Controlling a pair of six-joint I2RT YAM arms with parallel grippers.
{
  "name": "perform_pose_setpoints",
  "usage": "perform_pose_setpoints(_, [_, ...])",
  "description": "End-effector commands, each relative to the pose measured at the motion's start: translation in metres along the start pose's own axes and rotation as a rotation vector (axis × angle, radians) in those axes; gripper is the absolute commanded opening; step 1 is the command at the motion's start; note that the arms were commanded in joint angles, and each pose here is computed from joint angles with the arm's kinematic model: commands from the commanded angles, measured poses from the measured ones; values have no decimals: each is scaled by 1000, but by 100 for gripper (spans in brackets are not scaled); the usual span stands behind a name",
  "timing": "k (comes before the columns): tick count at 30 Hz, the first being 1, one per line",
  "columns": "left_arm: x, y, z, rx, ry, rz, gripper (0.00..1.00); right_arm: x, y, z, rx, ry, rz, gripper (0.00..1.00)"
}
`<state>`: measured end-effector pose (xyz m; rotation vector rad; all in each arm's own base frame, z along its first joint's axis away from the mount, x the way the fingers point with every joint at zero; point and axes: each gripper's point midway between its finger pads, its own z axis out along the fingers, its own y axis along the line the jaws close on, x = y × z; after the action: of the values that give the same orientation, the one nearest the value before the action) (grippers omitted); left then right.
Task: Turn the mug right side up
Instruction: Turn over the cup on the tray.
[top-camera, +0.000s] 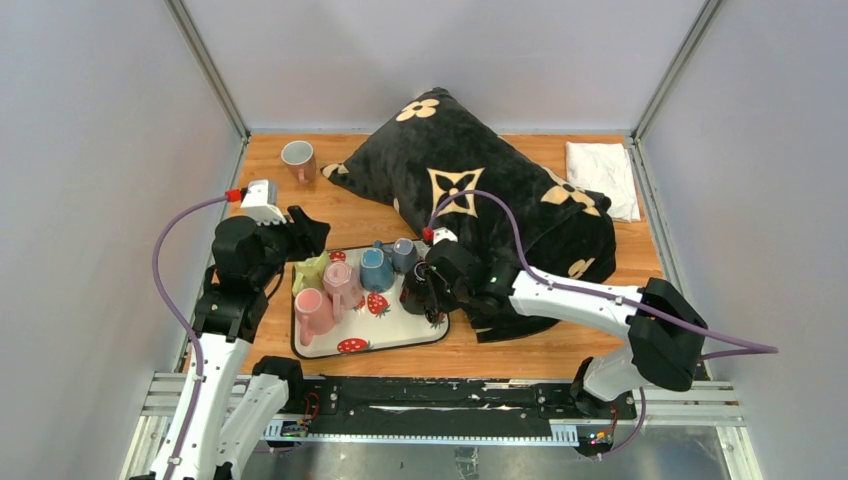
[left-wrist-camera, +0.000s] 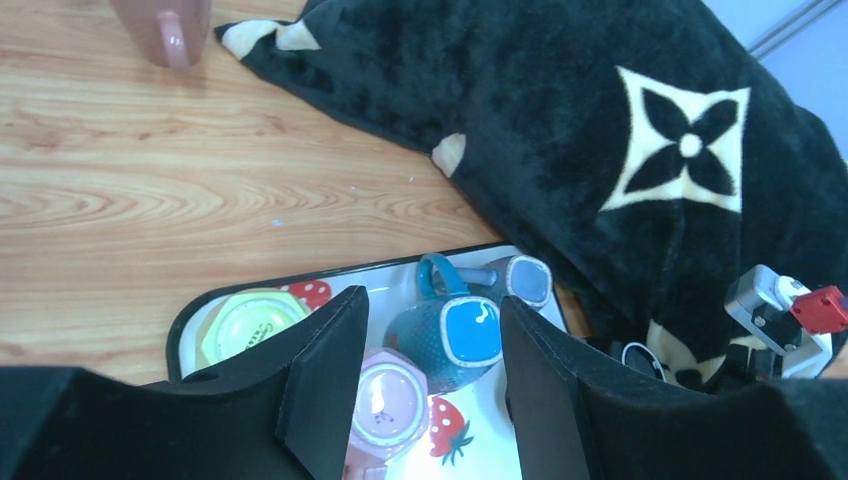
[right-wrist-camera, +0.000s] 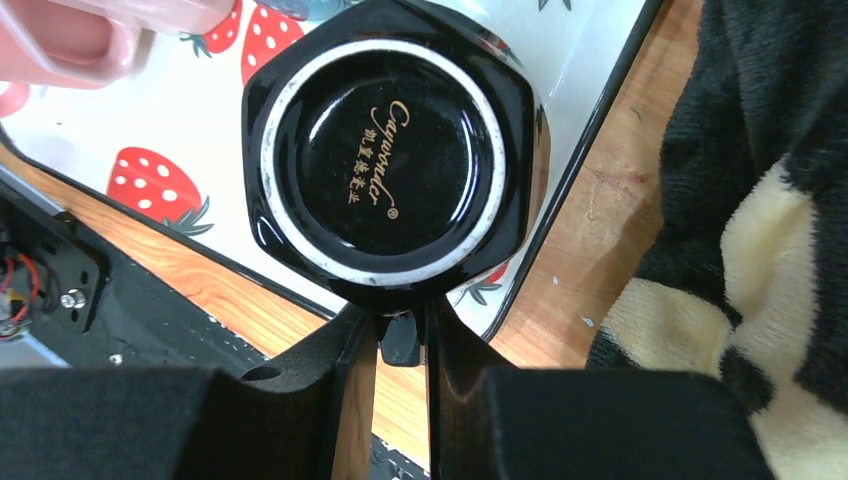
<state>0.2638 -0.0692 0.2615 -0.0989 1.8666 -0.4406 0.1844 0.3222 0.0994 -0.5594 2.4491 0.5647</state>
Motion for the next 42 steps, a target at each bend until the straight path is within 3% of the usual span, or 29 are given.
perform_pose_setpoints(1, [-12, -22, -1, 105, -40, -17, 59, -44, 19, -21, -150, -151, 46, 0])
perform_pose_setpoints(19, [-41, -70, -15, 333, -102, -71, 64, -109, 19, -100, -301, -453, 41, 0])
perform_pose_setpoints(30, [-60, -105, -27, 502, -122, -165, 64, -189, 10, -173, -335, -737, 67, 0])
perform_pose_setpoints(42, [-94, -145, -44, 670, -164, -186, 65, -257, 39, -241, -544, -959, 63, 0])
